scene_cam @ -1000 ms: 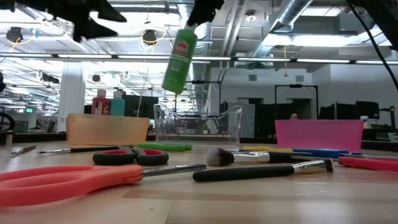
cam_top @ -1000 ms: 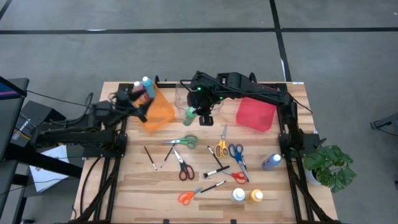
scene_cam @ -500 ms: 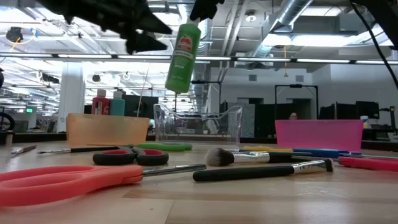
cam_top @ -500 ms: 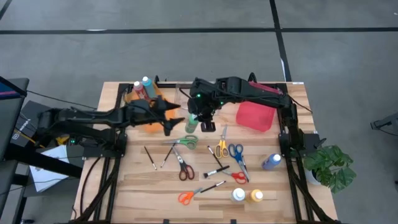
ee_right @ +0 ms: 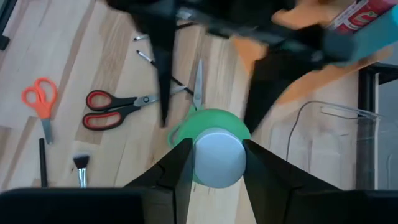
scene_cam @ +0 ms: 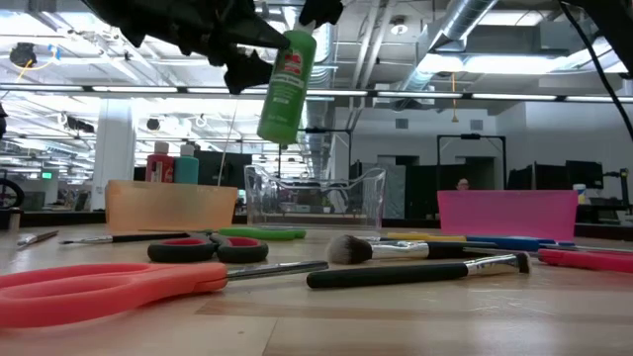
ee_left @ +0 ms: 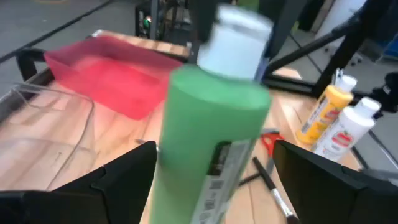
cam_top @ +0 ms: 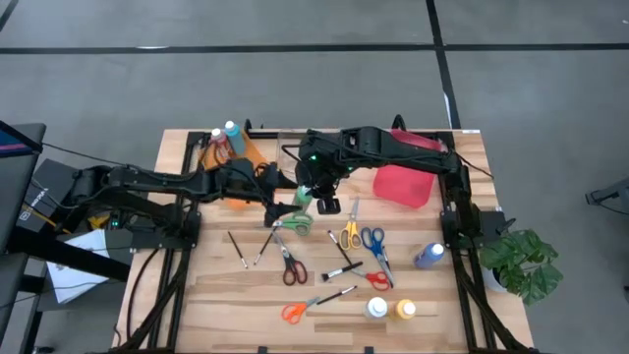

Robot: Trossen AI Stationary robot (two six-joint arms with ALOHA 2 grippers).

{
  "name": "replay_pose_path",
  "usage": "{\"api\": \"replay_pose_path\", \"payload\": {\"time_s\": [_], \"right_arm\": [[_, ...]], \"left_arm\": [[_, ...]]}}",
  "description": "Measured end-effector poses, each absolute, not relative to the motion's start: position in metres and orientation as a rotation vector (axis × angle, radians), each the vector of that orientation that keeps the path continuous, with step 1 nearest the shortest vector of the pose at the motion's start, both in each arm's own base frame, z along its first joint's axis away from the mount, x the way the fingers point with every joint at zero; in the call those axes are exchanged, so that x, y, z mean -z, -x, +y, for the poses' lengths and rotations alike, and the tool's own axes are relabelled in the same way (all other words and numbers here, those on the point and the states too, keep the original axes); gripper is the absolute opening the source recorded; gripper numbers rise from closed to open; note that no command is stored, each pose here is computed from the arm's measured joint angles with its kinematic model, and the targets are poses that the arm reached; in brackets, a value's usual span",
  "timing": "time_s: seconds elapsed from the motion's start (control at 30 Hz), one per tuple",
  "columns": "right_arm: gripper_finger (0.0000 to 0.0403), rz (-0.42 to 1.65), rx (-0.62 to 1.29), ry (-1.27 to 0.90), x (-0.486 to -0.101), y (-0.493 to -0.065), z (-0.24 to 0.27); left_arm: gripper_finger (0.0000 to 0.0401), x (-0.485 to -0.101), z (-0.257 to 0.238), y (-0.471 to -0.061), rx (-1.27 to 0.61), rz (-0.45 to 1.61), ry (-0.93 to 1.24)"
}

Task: Pick & Place Paint Supplies
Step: Put the green paint bottle into the orange bin

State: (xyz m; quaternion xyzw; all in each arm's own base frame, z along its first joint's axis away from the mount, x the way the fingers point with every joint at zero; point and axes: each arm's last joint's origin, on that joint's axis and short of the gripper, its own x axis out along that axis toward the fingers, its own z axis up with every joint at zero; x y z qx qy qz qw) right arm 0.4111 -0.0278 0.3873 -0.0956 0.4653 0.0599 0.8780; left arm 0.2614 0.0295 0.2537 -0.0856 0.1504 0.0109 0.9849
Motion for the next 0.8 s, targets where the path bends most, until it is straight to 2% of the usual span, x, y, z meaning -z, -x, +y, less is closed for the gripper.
{"api": "replay_pose_path", "payload": {"time_s": [0.3,0.57,0.8], "right_arm": [[0.0119,0.966,-0.131,0.206,-0.388,-0.411,-0.025],[0.012,0.959,-0.133,0.203,-0.388,-0.412,-0.022],[0.0141,0.958,-0.124,0.189,-0.388,-0.412,-0.023]], "left_arm": [[0.0316,-0.244,0.026,-0.28,-0.034,0.243,0.154],[0.0273,-0.246,0.026,-0.281,-0.03,0.222,0.149],[0.0233,-0.247,0.026,-0.281,-0.028,0.212,0.151]]}}
